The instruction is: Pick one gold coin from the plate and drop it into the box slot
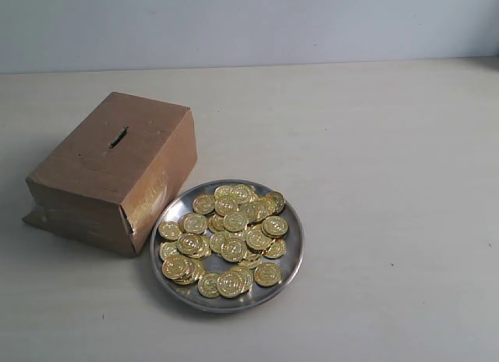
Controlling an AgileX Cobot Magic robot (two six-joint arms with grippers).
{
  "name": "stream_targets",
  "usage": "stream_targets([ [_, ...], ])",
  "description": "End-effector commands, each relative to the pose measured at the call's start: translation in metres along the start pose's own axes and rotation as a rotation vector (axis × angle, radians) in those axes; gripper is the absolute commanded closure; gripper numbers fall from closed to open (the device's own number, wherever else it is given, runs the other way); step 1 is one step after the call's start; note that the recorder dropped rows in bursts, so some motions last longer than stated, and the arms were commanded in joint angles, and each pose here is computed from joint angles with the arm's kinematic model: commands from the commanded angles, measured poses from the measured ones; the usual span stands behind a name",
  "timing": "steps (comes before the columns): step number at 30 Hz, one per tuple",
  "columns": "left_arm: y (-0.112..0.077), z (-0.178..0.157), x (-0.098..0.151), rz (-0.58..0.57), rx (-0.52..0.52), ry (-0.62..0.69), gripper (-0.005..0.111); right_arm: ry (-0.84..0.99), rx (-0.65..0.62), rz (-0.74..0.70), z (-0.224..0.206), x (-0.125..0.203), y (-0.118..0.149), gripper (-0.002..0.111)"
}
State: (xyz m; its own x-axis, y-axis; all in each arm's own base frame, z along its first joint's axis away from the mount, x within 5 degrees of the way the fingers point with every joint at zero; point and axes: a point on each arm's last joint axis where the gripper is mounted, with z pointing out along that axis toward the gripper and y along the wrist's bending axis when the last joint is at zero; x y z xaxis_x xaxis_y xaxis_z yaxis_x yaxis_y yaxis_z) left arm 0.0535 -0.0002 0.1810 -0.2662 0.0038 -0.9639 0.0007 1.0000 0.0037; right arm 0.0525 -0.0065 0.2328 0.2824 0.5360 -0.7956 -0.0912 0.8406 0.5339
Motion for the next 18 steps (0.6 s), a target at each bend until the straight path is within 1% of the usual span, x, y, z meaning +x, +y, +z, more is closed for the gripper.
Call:
stream_targets([
  [1,-0.001,0.0,0.0,-0.005,0.009,-0.006,0.107,0.104,0.036,0.094,-0.001,0.009,-0.002,0.108],
  [3,-0.001,0.0,0.0,-0.005,0.009,-0.006,0.107,0.187,0.055,0.095,-0.001,0.007,0.002,0.108],
  [6,-0.001,0.0,0.0,-0.005,0.009,-0.006,0.107,0.258,0.051,0.02,-0.002,0.0,0.011,0.108],
  [9,-0.001,0.0,0.0,-0.005,0.009,-0.006,0.107,0.312,0.022,-0.024,-0.004,-0.01,0.023,0.108],
  [12,-0.001,0.0,0.0,-0.005,0.009,-0.006,0.107,0.36,-0.04,-0.046,-0.004,-0.018,0.036,0.108],
  [13,-0.001,0.0,0.0,-0.005,0.009,-0.006,0.107,0.387,-0.068,-0.077,-0.002,-0.02,0.041,0.108],
  [18,-0.001,0.0,0.0,-0.005,0.009,-0.006,0.107,0.586,-0.198,-0.2,0.014,-0.025,0.063,0.108],
])
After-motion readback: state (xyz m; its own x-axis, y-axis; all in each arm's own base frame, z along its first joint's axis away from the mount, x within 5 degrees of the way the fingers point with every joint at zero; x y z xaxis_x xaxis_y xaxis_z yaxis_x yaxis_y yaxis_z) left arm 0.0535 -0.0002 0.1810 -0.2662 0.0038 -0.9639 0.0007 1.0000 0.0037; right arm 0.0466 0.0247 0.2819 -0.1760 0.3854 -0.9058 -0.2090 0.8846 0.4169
